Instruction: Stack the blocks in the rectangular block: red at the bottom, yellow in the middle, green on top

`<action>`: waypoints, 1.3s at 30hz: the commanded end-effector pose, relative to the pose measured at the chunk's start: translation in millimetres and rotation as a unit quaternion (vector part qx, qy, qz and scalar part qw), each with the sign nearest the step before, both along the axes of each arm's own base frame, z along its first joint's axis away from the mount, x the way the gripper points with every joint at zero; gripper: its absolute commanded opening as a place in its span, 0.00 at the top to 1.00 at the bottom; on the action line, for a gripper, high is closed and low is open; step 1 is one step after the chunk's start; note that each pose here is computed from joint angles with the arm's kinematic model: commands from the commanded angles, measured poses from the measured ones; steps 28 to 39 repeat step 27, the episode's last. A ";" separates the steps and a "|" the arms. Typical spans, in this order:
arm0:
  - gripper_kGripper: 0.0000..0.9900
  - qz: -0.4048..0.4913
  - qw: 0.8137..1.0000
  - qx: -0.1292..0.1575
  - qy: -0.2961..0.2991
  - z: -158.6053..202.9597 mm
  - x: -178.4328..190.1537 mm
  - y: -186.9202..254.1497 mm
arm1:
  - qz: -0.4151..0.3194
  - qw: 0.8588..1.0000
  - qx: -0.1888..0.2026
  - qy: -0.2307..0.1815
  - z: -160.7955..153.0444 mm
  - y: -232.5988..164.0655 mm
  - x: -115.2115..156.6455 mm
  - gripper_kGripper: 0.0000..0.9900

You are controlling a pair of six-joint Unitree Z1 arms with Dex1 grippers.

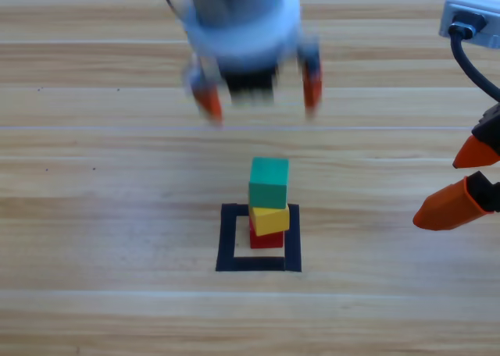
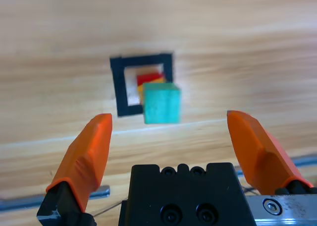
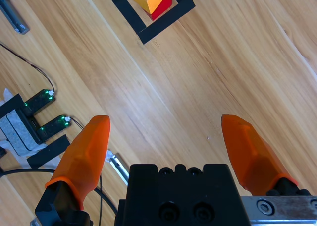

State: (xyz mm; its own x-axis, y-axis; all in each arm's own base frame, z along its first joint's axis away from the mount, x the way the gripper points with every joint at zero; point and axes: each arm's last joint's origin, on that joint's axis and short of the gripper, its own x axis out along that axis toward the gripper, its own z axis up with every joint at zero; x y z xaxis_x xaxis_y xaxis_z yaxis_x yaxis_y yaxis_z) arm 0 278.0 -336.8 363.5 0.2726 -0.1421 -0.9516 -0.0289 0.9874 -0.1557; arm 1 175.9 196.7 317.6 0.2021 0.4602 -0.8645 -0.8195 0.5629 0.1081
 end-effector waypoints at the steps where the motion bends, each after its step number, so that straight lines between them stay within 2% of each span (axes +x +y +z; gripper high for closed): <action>1: 0.00 -0.056 0.986 -0.063 -0.143 110.7 -74.2 49.6 | 0.005 0.999 -0.033 0.033 -22.7 6.1 3.0 0.00; 4: 0.00 -0.099 0.975 -0.052 -0.194 118.5 -107.1 48.3 | 0.004 0.999 -0.035 0.032 -23.2 6.9 4.2 0.00; 6: 0.00 -0.115 0.969 -0.056 -0.209 113.3 -128.9 59.8 | 0.003 0.999 -0.039 0.032 -24.9 8.0 5.5 0.00; 9: 0.00 -0.152 0.946 -0.113 -0.262 79.4 -166.4 109.7 | 0.004 0.998 -0.042 0.037 -28.0 13.1 10.1 0.00; 10: 0.00 -0.161 0.940 -0.126 -0.273 64.1 -174.9 125.7 | 0.003 0.998 -0.042 0.038 -28.6 15.3 12.0 0.00; 11: 0.00 -0.167 0.939 -0.126 -0.274 51.1 -179.8 135.9 | 0.003 0.998 -0.042 0.040 -29.1 16.8 13.3 0.00; 14: 0.00 -0.182 0.940 -0.111 -0.265 30.7 -184.7 141.6 | 0.005 0.998 -0.044 0.043 -31.3 18.7 13.2 0.00; 18: 0.00 -0.199 0.936 -0.108 -0.268 7.7 -188.4 150.1 | 0.006 0.998 -0.045 0.043 -32.1 18.3 12.9 0.00; 39: 0.00 -0.204 0.932 -0.116 -0.274 9.5 -187.9 147.6 | 0.006 0.998 -0.043 0.039 -29.4 16.2 11.1 0.00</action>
